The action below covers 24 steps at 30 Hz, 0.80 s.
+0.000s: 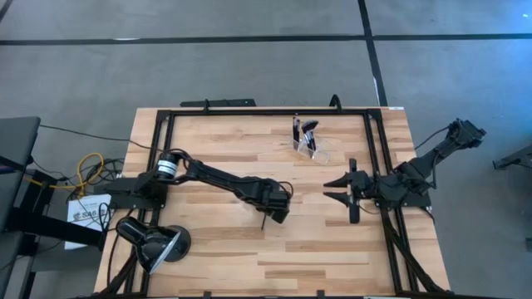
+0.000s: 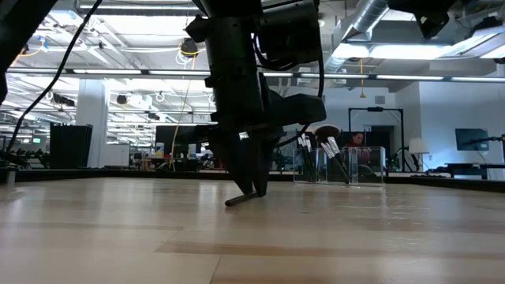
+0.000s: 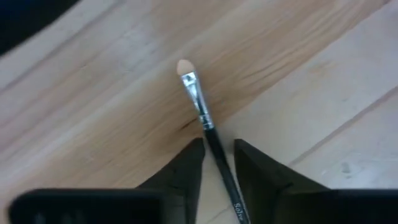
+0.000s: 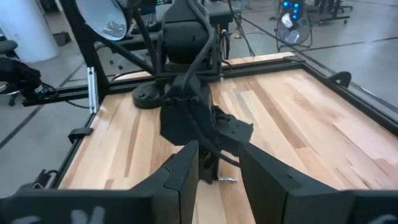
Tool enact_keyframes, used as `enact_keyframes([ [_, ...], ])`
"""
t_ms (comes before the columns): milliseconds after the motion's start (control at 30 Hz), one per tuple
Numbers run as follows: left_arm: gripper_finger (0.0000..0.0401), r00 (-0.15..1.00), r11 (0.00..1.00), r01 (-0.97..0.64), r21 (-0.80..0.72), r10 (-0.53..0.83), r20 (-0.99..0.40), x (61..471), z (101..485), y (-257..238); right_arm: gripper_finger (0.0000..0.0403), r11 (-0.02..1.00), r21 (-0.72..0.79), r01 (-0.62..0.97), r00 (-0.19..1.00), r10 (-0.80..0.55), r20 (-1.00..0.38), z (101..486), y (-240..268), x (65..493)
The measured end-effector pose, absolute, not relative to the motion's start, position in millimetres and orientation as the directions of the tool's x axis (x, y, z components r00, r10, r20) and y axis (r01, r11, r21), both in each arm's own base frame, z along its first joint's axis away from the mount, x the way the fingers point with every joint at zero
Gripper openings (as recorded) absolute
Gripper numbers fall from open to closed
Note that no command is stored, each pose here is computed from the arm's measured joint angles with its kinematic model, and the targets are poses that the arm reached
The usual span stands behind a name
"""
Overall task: Put items in baskets/containers
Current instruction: Put the black eyeshadow brush into the transparent organizer
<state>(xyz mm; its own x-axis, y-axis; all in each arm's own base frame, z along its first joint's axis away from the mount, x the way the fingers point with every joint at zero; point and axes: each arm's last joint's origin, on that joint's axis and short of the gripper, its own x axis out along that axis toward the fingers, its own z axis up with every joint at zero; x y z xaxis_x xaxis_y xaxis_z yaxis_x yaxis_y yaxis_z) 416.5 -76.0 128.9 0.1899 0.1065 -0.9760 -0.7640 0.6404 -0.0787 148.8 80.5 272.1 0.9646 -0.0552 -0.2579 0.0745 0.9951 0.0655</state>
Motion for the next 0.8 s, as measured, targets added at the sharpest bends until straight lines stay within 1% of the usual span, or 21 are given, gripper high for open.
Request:
enact_keyframes([
  [167, 0.0029, 0.170, 0.653, -0.756, -0.054, 0.115, -0.979, 409.0, 118.7, -74.3, 0.0107, 0.996, 0.070, 0.055, 0.967, -0.036, -0.253, 272.7, 83.5, 147.3],
  [233, 0.0013, 0.169, 0.663, -0.747, -0.049, 0.118, -0.979, 407.7, 117.1, -74.1, 0.0107, 0.996, 0.070, 0.047, 0.967, -0.028, -0.253, 272.7, 84.7, 146.7],
  [367, 0.0016, 0.166, 0.659, -0.750, -0.056, 0.106, -0.981, 407.7, 116.3, -68.9, 0.0107, 0.997, 0.072, 0.029, 0.968, -0.010, -0.251, 272.8, 87.6, 145.0],
  [533, 0.0011, 0.201, 0.716, -0.693, -0.081, 0.084, -0.976, 407.7, 123.9, -65.7, 0.0107, 0.997, 0.071, -0.001, 0.967, 0.019, -0.252, 272.5, 92.3, 142.9],
  [633, 0.0012, 0.256, 0.760, -0.642, -0.097, 0.093, -0.962, 406.5, 139.7, -65.1, 0.0107, 0.999, 0.054, -0.007, 0.962, 0.021, -0.273, 269.7, 93.8, 142.7],
  [700, 0.0011, 0.271, 0.780, -0.623, -0.057, 0.147, -0.951, 401.3, 153.6, -63.0, 0.0107, 1.000, 0.028, -0.001, 0.953, 0.009, -0.303, 265.3, 94.1, 144.1],
  [800, 0.0011, 0.407, 0.792, -0.606, -0.076, 0.226, -0.885, 399.7, 190.9, -59.3, 0.0107, 1.000, -0.005, 0.021, 0.939, -0.022, -0.343, 258.6, 94.4, 147.1],
])
